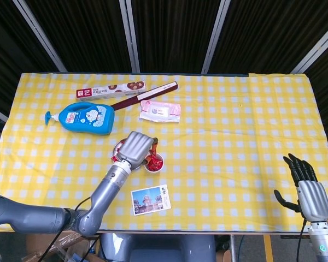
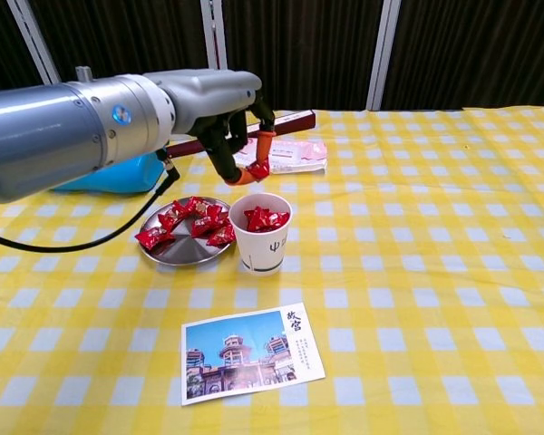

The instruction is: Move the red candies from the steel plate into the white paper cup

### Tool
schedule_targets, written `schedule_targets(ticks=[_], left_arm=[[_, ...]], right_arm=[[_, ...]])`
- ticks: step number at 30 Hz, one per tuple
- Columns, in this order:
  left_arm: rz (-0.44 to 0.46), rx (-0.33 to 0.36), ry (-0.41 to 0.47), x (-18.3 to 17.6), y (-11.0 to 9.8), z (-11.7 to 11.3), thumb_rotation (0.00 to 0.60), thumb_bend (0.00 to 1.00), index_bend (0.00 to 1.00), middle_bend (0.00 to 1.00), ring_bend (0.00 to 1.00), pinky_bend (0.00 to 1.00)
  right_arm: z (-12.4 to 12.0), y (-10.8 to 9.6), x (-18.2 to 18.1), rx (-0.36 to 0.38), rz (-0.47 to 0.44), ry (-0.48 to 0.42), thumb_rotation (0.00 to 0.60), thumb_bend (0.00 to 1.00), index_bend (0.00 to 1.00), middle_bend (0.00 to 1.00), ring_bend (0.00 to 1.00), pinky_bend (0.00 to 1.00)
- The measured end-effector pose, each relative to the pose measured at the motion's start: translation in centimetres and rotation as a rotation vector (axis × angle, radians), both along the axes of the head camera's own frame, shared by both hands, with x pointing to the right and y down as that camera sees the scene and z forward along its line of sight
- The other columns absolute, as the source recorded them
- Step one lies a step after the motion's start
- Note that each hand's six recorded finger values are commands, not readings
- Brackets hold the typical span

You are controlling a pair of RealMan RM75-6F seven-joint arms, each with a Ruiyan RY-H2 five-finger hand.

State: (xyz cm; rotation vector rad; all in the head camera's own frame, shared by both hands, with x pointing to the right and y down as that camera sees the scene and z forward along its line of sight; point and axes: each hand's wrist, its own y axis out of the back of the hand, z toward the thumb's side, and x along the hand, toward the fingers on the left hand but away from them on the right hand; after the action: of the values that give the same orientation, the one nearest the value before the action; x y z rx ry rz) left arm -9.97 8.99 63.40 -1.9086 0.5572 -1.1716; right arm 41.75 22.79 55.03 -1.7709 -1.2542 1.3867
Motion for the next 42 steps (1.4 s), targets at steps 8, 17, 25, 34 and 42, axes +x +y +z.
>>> schedule_targets(ticks=[8,17,25,34,42], left_arm=[[0.06,-0.019,-0.066,1.4,1.5,1.3,0.6,0.37,0.55,0.86,0.95,0.97],[0.041,-0.021,-0.102,1.1,1.4,1.9,0.6,0.17,0.4,0.85,0.95,0.97],[-0.028,0.018,-0.02,0.8,-0.2,0.0,0.6,0.17,0.37,0.85,0.95,0.97],[-0.111,0.054,-0.159,-4.4,-2.5,1.2,0.6,0.17,0.38,0.86,0.95,0.97],[-0.134,-0.001,-0.275,-7.9,-2.2,4.9,0.6,0.26,0.41,0.87,0.95,0.97]], right_arm=[[-0.1,-0.1,0.0,0.004,0.001,-0.006,0.6,0.39,0.0,0.0,0.0,0.0],[-0.2,0.0,-0.1,0.01,-0.004,-0.006,0.6,0.39,0.0,0.0,0.0,0.0],[-0.3,0.0,-0.2,0.015,-0.007,-0.005,0.6,0.39,0.0,0.0,0.0,0.0],[-0.2,0.0,-0.2,0.011,-0.01,-0.006,0.6,0.39,0.0,0.0,0.0,0.0],[0.0,0.1,-0.2,0.002,-0.009,-0.003,0.6,0.39,0.0,0.0,0.0,0.0]])
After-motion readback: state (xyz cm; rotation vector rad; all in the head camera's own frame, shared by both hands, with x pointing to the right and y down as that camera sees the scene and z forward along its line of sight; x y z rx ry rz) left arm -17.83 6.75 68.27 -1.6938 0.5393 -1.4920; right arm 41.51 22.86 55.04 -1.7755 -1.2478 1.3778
